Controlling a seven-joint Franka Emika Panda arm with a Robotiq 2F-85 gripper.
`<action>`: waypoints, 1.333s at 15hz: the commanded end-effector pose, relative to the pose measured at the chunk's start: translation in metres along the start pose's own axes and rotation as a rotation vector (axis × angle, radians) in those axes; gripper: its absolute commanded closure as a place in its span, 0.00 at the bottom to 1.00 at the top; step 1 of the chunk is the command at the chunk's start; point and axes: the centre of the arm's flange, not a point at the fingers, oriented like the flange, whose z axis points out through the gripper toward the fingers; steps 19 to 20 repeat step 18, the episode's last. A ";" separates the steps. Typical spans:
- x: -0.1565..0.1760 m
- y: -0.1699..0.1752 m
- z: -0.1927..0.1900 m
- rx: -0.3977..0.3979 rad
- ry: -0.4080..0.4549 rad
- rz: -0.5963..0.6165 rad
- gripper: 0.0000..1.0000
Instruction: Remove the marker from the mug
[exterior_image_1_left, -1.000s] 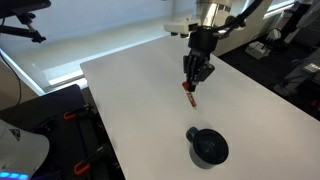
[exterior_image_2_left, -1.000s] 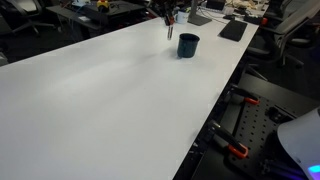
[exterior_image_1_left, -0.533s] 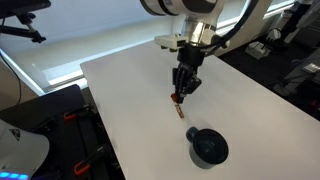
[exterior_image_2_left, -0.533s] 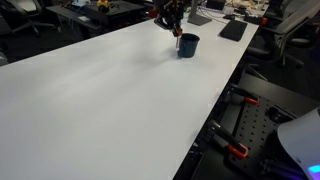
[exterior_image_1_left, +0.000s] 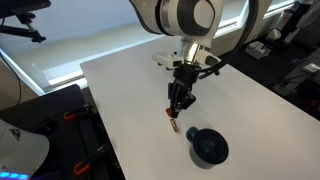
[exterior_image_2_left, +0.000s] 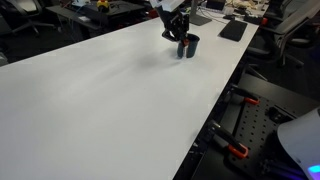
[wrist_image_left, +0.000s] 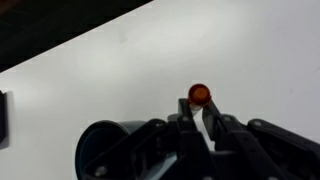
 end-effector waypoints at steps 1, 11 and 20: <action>0.004 0.000 0.024 -0.013 0.015 0.033 0.95; 0.018 0.011 0.060 -0.008 -0.035 0.049 0.44; 0.019 0.012 0.060 -0.007 -0.035 0.051 0.33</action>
